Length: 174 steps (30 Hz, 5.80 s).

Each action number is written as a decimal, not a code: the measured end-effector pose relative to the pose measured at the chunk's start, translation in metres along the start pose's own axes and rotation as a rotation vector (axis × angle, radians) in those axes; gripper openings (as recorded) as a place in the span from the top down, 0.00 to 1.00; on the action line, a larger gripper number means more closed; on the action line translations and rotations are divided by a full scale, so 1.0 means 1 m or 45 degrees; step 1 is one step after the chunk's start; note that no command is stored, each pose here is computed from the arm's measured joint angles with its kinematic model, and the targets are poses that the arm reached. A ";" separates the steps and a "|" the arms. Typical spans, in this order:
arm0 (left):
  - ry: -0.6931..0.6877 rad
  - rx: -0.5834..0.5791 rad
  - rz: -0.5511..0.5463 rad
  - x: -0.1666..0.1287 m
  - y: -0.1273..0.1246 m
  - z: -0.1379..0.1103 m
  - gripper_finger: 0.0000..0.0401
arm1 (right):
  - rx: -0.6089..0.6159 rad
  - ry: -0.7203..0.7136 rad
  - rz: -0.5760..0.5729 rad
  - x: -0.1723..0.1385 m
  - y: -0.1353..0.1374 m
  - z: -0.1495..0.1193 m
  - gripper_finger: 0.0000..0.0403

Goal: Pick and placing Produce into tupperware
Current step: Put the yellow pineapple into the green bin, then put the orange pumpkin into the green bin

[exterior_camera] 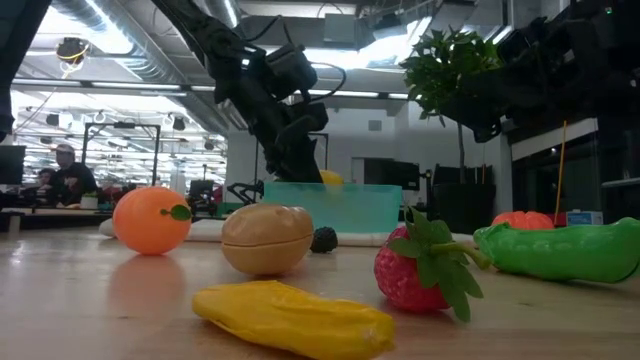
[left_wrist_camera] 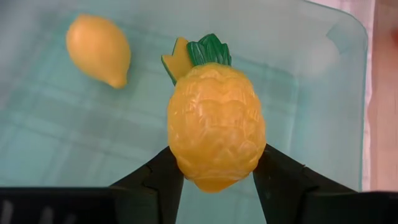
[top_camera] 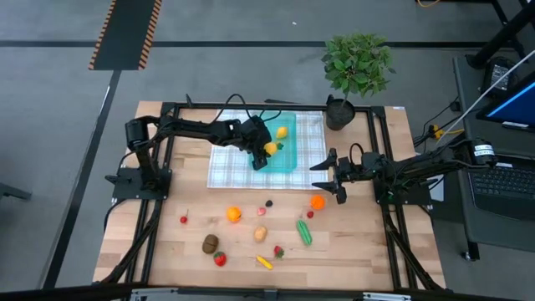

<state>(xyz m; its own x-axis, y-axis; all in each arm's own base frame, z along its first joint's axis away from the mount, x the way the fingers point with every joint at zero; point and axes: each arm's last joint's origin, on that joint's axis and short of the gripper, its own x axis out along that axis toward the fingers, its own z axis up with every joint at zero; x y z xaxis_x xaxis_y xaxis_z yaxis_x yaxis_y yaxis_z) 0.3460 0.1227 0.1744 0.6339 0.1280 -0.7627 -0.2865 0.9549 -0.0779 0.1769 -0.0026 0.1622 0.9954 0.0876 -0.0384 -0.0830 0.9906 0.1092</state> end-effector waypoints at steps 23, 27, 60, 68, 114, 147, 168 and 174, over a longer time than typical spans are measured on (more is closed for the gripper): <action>-0.030 0.036 0.148 -0.001 0.000 0.003 0.49 | 0.030 0.026 -0.002 0.000 0.000 -0.002 0.32; -0.045 0.031 0.170 -0.001 0.002 0.004 0.48 | 0.037 0.030 -0.003 0.000 0.000 -0.002 0.32; -0.118 0.215 0.103 -0.015 -0.033 0.012 0.44 | 0.058 0.014 -0.001 0.000 0.000 -0.001 0.32; -0.307 0.291 0.023 -0.050 -0.066 0.020 0.44 | 0.018 -0.049 0.010 0.006 0.001 0.011 0.32; -0.797 0.216 -0.150 -0.134 -0.101 -0.144 0.46 | 0.076 0.512 0.236 0.029 0.019 0.039 0.32; -0.784 0.179 -0.161 -0.133 -0.101 -0.145 0.45 | 0.142 1.304 -0.007 0.045 0.043 0.043 0.32; -0.783 0.178 -0.162 -0.133 -0.101 -0.145 0.46 | 0.045 1.514 -0.007 0.073 0.054 -0.009 0.32; -0.783 0.179 -0.161 -0.133 -0.101 -0.145 0.45 | 0.046 1.545 -0.015 0.075 0.053 -0.016 0.32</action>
<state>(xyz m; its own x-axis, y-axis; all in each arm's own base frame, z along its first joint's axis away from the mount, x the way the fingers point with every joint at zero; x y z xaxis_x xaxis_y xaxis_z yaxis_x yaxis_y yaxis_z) 0.1865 -0.0294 0.1908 0.9648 0.1026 -0.2422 -0.1123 0.9933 -0.0265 0.2467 0.0586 0.1495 0.3025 0.1397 -0.9428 -0.0535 0.9901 0.1296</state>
